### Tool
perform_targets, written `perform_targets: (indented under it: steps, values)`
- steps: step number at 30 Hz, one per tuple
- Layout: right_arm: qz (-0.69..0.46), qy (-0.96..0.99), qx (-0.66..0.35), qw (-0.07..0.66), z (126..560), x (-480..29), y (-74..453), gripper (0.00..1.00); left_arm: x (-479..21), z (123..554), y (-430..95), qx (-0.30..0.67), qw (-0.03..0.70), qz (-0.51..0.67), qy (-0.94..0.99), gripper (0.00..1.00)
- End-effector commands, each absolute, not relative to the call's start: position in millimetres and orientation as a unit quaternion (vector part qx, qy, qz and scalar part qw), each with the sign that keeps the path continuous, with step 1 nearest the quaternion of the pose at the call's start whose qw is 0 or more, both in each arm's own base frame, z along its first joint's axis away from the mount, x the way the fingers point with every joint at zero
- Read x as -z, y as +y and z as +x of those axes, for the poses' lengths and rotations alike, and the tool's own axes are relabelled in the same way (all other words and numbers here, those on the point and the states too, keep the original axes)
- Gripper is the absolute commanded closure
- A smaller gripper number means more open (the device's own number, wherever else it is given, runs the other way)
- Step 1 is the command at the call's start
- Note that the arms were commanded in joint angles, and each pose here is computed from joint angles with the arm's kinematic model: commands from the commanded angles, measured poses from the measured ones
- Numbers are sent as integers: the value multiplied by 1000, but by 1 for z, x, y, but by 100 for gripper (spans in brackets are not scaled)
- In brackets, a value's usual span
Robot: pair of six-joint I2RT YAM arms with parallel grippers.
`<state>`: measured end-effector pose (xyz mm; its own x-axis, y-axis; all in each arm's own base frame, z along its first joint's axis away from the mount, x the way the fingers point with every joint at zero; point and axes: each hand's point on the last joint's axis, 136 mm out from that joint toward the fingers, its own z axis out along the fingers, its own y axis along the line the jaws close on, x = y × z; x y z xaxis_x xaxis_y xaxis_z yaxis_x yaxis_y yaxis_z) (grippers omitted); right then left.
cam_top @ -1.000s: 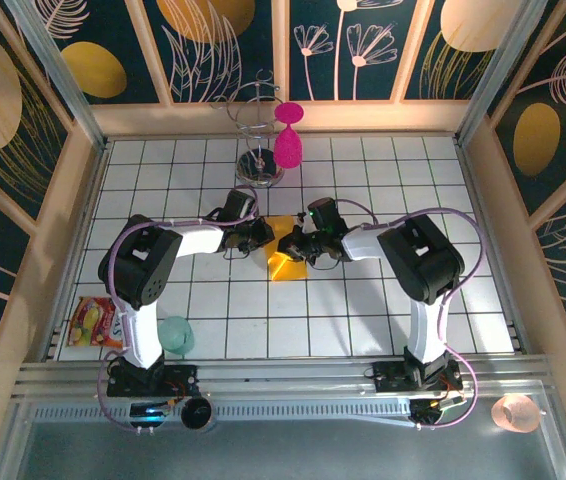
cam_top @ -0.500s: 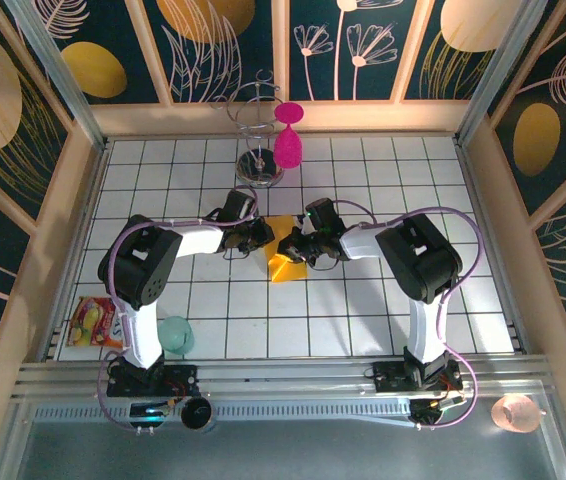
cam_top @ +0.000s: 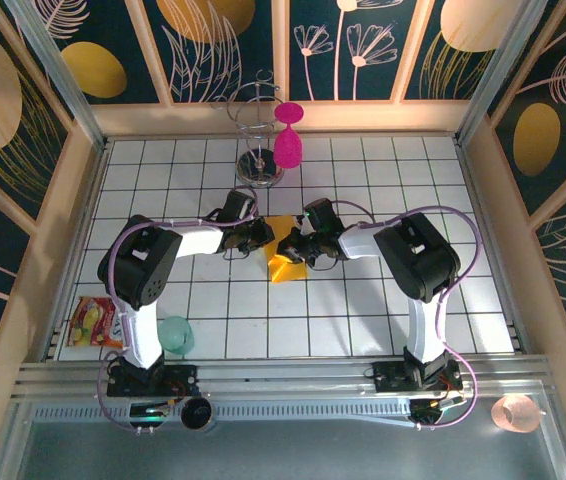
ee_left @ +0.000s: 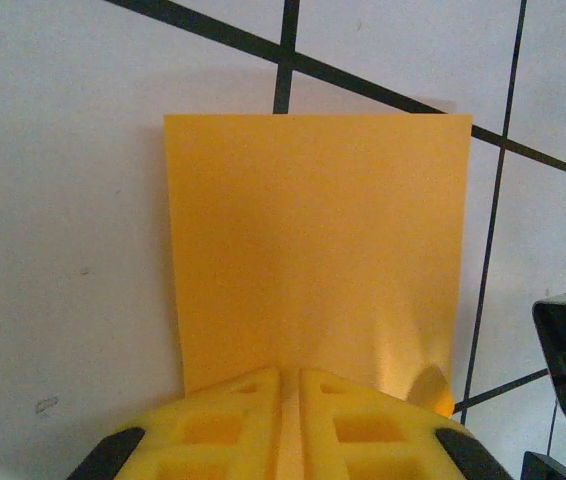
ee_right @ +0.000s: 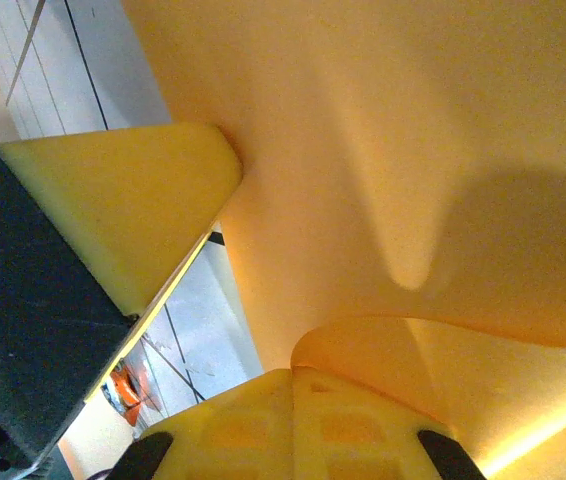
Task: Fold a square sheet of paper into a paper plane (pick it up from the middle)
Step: Fold the triangle a second time at the center of the table.
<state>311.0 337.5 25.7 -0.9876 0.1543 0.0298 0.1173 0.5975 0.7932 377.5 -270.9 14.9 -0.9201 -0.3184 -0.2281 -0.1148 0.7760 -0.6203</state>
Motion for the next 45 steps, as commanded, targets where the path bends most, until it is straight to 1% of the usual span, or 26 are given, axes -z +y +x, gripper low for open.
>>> perform_targets:
  steps: [1, 17, 22, 26, 32, 33, 36, 38, 45]
  values:
    - [70, 900, -429, 18, 311, -19, 341, 100, 2, 362, -260, 291, 136, -124, 939, 86]
    - [87, 908, -410, 11, 310, -9, 335, 100, -4, 364, -259, 293, 145, -130, 936, 86]
    - [88, 909, -408, 13, 310, -9, 334, 100, -20, 369, -261, 302, 160, -128, 931, 85]
    - [90, 910, -406, 12, 310, -9, 334, 100, -42, 376, -259, 304, 187, -128, 925, 84]
    - [81, 907, -413, 17, 311, -15, 337, 100, -63, 378, -245, 298, 219, -148, 917, 79]
    - [82, 907, -413, 16, 312, -15, 337, 99, -60, 375, -240, 292, 219, -154, 918, 79]
    - [80, 906, -416, 12, 311, -15, 339, 96, -57, 370, -228, 283, 223, -174, 917, 77]
    - [82, 906, -415, 11, 311, -15, 338, 93, -66, 369, -221, 287, 236, -187, 910, 76]
    - [79, 907, -412, 17, 312, -19, 338, 76, -72, 360, -209, 292, 246, -207, 901, 71]
